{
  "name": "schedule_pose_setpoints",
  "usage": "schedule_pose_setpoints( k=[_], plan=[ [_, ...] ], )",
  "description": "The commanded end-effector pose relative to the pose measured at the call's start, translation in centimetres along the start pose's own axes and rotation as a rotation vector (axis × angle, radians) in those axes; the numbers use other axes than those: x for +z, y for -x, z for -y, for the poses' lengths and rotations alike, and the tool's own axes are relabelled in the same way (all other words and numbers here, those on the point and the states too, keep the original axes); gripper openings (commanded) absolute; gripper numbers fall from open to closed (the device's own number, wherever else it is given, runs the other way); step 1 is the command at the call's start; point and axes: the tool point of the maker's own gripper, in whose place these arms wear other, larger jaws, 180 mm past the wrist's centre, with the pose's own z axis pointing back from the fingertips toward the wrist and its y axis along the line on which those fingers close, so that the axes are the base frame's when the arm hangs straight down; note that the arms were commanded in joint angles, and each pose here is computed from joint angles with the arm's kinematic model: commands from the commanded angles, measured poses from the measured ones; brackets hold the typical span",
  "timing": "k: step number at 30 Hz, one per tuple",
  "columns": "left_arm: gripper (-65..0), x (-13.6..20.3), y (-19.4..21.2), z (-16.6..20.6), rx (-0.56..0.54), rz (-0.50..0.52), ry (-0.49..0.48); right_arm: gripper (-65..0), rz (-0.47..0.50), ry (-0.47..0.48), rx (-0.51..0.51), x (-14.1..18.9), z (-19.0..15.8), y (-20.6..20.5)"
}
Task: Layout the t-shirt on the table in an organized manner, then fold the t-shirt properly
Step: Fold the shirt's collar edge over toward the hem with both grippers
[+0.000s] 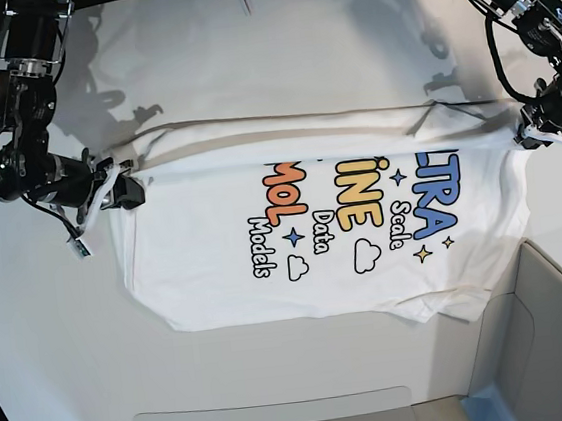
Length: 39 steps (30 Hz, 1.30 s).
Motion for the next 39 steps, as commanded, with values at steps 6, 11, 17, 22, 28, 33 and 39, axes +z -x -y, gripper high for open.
schedule_pose_setpoints(
  k=[6,11,17,22,28,33,39],
  plan=[
    [-65.0,0.7,-3.6,-0.4,-0.032,0.072,-0.079,-65.0,0.053,-0.009,0.116,-1.1,-1.9,-3.6],
    [-65.0,-1.5,-3.8,1.9,-0.066,0.018,-0.029,-65.0,0.053,-0.021,0.096,-2.7,-1.8,-3.9],
    [-65.0,-2.2,-5.2,2.7,-0.032,0.028,0.006,-65.0,0.069,-0.031,0.077,-3.3,-1.7,-4.4],
    [-65.0,-2.1,-5.4,2.6,-0.033,0.032,0.003,-65.0,0.096,-0.027,0.084,-3.0,-1.6,-5.6],
    [-65.0,-2.9,-5.7,1.7,-0.014,-0.004,-0.025,-65.0,0.112,0.003,0.106,-2.9,-1.1,-7.0],
    [-65.0,-4.6,-5.7,2.1,0.012,-0.047,-0.017,-65.0,0.113,0.001,0.095,-3.2,-0.7,-7.4],
    [-65.0,-4.6,-6.9,2.6,0.028,-0.022,0.003,-65.0,0.131,-0.004,0.076,-3.5,-0.4,-7.6]
  ],
)
